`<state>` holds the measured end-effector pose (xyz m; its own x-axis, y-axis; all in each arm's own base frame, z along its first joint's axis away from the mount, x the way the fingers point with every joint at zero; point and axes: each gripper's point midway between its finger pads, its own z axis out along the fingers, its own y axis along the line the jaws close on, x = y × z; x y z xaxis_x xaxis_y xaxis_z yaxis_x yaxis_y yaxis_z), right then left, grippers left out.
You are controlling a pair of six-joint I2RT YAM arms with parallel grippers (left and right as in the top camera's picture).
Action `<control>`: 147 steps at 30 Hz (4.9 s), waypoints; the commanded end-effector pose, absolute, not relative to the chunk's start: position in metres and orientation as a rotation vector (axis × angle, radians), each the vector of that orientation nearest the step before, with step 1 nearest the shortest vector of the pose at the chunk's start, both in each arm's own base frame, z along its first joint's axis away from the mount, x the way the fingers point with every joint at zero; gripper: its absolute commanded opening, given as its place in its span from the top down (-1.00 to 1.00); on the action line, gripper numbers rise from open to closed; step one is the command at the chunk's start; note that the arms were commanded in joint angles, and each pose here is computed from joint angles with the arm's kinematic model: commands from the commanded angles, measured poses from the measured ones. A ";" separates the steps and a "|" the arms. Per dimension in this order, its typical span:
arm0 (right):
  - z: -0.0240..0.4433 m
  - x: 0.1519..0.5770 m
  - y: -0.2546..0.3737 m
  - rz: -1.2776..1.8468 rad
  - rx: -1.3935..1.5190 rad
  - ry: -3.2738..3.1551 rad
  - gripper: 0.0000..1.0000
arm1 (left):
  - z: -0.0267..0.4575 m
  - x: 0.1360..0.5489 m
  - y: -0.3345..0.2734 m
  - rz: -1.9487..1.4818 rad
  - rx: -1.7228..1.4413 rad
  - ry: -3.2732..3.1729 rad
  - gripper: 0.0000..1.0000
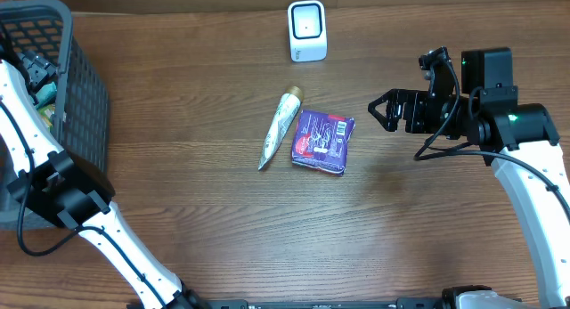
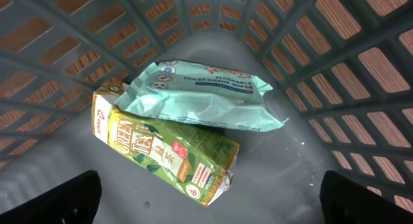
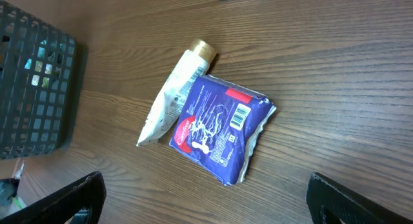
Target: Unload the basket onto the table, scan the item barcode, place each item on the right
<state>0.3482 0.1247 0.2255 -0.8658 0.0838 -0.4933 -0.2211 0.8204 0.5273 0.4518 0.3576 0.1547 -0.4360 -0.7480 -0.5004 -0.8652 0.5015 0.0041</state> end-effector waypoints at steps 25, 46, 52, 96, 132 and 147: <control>0.233 0.351 0.127 0.799 -0.118 2.472 -1.00 | 0.113 0.404 0.329 0.277 -1.731 2.358 -0.99; 0.232 0.349 0.127 0.800 -0.116 2.480 -1.00 | 0.300 0.338 0.256 0.154 -1.525 2.251 -0.95; 0.230 0.347 0.127 0.797 -0.122 2.489 -1.00 | 0.318 0.312 0.241 0.172 -1.489 2.259 -0.80; 0.215 0.326 0.122 0.760 -0.202 2.583 -1.00 | 0.301 0.344 0.358 0.285 -1.282 1.887 -0.93; 0.207 0.314 0.119 0.745 -0.177 2.650 -1.00 | 0.058 0.451 0.365 0.301 -0.467 2.534 -0.90; 0.206 0.312 0.118 0.747 -0.173 2.664 -1.00 | 0.033 0.419 0.363 0.362 -0.530 2.671 -0.75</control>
<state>0.3098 0.1157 0.1994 -0.9337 -0.0053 -0.3580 -0.1909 0.8533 0.4852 0.4321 0.3610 0.0579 -0.8153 -0.3068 -0.4911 -0.4135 0.9022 0.1228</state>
